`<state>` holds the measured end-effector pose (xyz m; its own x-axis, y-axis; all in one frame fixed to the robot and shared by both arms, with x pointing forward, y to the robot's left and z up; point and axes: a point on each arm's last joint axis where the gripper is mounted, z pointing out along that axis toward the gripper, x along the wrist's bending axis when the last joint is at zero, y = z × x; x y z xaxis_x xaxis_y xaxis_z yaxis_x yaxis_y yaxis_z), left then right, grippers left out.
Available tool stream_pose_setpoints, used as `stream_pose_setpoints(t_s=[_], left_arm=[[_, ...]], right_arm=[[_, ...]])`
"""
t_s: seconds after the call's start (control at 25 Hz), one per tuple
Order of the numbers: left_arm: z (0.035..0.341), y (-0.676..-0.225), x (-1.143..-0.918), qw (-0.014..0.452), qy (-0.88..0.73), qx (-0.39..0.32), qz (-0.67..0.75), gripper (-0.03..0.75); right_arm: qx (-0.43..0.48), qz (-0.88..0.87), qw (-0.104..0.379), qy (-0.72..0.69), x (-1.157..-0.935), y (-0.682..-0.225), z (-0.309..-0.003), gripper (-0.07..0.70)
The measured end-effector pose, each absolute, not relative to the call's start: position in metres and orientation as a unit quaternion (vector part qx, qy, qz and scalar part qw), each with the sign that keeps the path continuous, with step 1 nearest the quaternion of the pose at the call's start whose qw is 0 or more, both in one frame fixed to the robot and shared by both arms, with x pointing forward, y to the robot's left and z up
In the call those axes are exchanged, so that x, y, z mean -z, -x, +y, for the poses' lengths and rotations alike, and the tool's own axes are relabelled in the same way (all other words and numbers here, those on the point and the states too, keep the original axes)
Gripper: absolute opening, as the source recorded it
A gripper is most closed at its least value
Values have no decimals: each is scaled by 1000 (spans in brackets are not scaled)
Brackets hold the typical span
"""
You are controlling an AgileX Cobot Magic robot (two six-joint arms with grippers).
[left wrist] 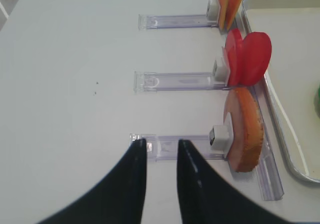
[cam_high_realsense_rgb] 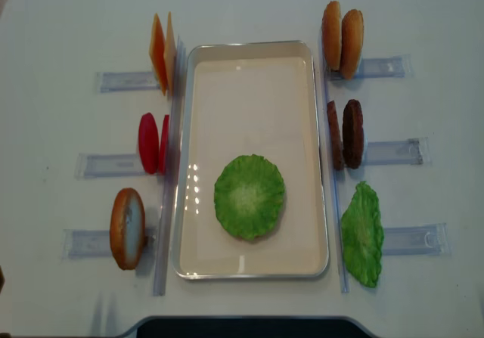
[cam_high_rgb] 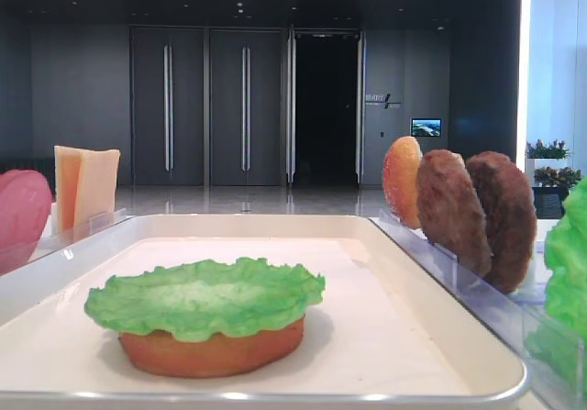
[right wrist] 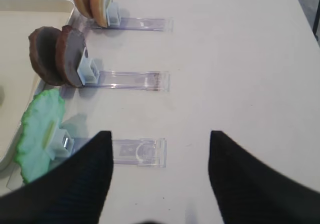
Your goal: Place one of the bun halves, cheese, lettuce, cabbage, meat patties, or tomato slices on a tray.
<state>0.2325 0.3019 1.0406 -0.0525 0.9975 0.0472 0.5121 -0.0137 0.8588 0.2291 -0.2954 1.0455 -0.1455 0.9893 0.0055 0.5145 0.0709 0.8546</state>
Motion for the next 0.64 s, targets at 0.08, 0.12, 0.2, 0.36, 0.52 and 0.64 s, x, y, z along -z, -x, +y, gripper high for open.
stream_pose_setpoints(t_s=[0.08, 0.12, 0.2, 0.36, 0.52, 0.64], left_arm=[[302, -232, -1041, 325, -606, -373, 622, 159], [302, -232, -1041, 325, -606, -373, 622, 159], [302, -232, -1041, 325, -606, -373, 622, 159], [302, -232, -1041, 325, -606, -373, 622, 159], [302, -232, -1041, 325, -606, -373, 622, 159], [302, -232, -1041, 325, -606, -373, 622, 159]], right_arm=[[-373, 659, 318, -570, -1046, -229, -295, 428], [-373, 659, 318, -570, -1046, -229, -295, 429], [-373, 659, 318, -570, -1046, -229, -295, 429], [-368, 651, 324, -580, -1046, -229, -295, 429], [-358, 633, 335, -599, -1046, -230, -295, 429], [-355, 627, 338, -605, -1046, -230, -294, 429]])
